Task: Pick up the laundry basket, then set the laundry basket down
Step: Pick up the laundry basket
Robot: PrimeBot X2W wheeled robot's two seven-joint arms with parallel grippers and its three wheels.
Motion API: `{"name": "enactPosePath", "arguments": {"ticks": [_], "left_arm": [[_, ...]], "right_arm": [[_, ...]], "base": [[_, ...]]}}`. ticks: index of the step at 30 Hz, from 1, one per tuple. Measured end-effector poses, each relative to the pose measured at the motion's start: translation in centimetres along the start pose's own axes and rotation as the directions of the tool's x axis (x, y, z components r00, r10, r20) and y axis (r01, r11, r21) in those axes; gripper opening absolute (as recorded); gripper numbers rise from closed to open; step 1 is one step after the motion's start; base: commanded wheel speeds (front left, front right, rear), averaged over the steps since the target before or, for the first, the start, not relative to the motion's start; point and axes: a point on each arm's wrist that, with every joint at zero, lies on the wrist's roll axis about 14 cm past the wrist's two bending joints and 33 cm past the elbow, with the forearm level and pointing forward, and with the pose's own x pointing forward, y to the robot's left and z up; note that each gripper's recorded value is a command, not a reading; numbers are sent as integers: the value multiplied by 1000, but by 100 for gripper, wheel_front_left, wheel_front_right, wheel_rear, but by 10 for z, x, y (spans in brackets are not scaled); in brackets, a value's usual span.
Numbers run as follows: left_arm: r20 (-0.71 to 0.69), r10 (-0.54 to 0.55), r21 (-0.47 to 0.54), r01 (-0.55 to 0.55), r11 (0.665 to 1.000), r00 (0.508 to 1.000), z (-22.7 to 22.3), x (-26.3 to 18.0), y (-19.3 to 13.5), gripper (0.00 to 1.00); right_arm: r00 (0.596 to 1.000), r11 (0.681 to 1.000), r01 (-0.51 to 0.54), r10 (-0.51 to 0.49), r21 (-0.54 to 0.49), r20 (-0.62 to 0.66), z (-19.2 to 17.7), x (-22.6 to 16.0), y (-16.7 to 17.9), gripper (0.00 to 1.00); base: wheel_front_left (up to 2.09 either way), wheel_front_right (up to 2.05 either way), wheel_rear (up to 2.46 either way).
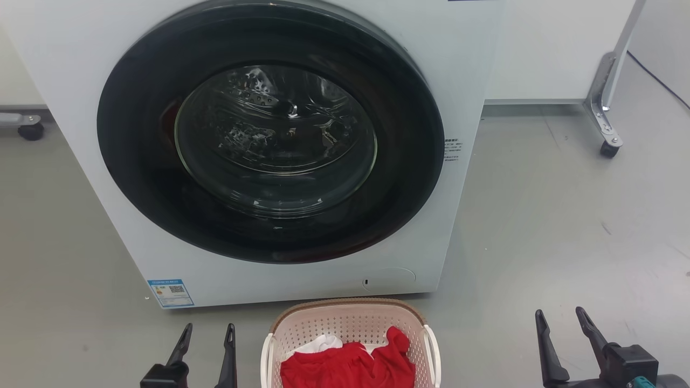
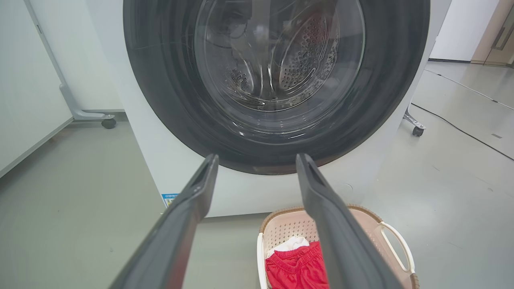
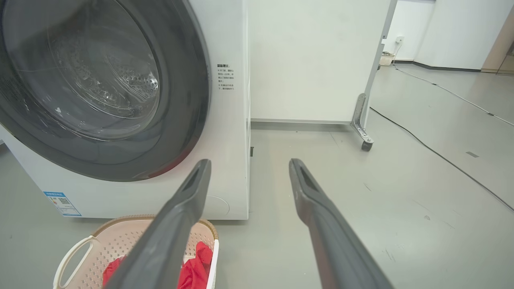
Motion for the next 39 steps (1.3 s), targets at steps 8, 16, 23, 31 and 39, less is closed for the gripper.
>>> {"name": "enactPosePath", "arguments": {"ticks": [8,16,23,31,39], "left_arm": [[-36,10,2,-10,1000,999,-11,2,4,100],[-96,-18,-11,17,1000,995,-30,17,-3,100],[-224,-33,-22,29,999,974,-64,31,-8,100],[-363,-46,-35,35,999,931,-101,55,-7,100],[-505,-47,-34,35,999,862,-146,68,-6,100]], "right_arm": [[1000,1000,2,-2,7,-29,-10,3,-1,100],[997,1000,-3,4,16,-78,-25,17,0,100],[987,1000,-5,9,30,-158,-50,34,0,100],[964,999,-36,45,37,-263,-82,58,10,100],[928,998,-35,54,58,-369,-118,79,16,100]], "base": [[0,0,0],[0,0,0],[0,0,0],[0,0,0],[0,0,0]]}}
